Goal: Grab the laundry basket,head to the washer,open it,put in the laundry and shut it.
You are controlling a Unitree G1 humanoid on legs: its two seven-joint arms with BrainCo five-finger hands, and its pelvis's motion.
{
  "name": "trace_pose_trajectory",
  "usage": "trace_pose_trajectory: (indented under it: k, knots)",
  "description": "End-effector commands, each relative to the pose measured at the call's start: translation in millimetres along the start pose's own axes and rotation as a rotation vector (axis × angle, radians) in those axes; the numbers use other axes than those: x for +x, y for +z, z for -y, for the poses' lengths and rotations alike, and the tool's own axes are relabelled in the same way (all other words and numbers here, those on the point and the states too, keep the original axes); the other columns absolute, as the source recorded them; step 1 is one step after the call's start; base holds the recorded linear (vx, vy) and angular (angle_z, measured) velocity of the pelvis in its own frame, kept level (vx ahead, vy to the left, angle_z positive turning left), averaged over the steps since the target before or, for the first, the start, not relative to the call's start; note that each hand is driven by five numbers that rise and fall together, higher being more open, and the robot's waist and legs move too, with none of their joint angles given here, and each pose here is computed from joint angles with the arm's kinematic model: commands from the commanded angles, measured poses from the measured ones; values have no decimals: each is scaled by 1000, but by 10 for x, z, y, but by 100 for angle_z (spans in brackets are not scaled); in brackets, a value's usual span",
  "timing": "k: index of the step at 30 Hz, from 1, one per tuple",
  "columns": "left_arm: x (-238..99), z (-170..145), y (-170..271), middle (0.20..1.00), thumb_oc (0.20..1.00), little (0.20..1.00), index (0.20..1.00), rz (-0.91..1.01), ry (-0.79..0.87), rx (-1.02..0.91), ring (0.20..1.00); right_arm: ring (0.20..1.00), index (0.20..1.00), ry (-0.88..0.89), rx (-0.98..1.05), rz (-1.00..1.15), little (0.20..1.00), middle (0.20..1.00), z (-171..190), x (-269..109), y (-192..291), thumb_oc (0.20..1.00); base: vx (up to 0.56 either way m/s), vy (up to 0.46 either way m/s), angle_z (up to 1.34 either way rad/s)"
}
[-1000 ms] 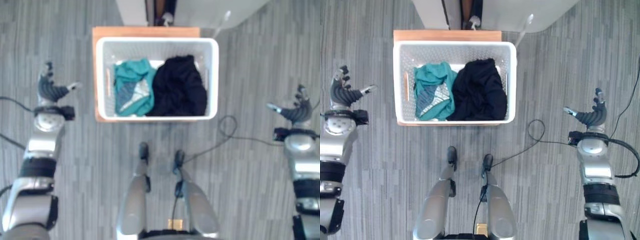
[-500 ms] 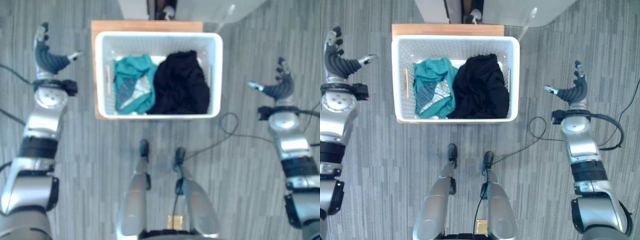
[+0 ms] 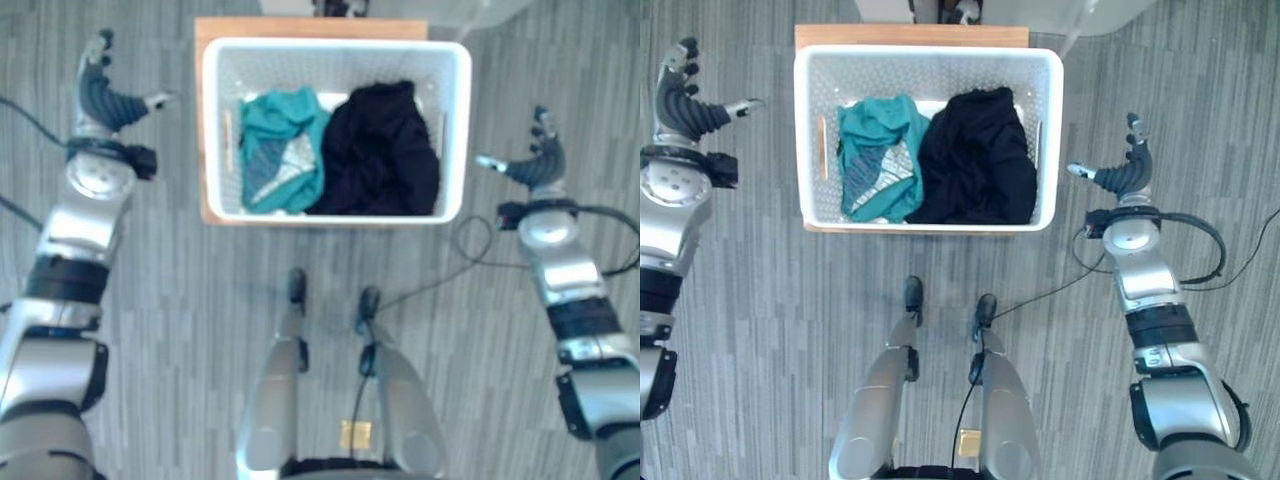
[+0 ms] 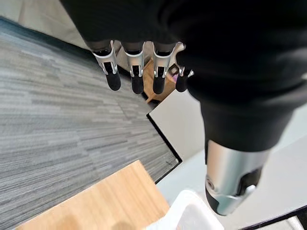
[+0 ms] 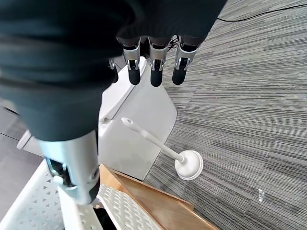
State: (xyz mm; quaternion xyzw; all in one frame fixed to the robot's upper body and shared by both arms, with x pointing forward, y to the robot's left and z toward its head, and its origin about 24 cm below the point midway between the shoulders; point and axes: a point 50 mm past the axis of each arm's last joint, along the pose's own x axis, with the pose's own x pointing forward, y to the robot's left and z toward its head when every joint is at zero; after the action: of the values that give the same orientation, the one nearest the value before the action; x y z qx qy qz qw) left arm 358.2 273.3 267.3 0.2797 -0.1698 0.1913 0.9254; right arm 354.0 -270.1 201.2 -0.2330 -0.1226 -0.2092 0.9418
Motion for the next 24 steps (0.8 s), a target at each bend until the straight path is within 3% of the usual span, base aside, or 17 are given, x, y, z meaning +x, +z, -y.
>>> trace_pose_trajectory:
  k: [1,5,10,24]
  knots:
    - [30,66,105,1000,1000,1000,1000,23,-44,-73,1000,1000,1000,-28,-31,5,1000,1000,133,-43,-62,1000,-27,-7,3]
    - [26,274,268,1000,1000,1000,1000,42,-198,-206,1000,1000,1000,-7,-67,-39,1000,1000,94,-66,-166,1000,0,0,0]
    - [-49,352,531,1000,1000,1000,1000,151,-317,-207,1000,1000,1000,12,-97,-60,1000,1000,98,-106,-255,1000,-8,-7,1]
    - [-46,432,489,1000,1000,1000,1000,148,-325,-132,1000,1000,1000,21,-76,-17,1000,1000,97,-176,-243,1000,-2,-2,1]
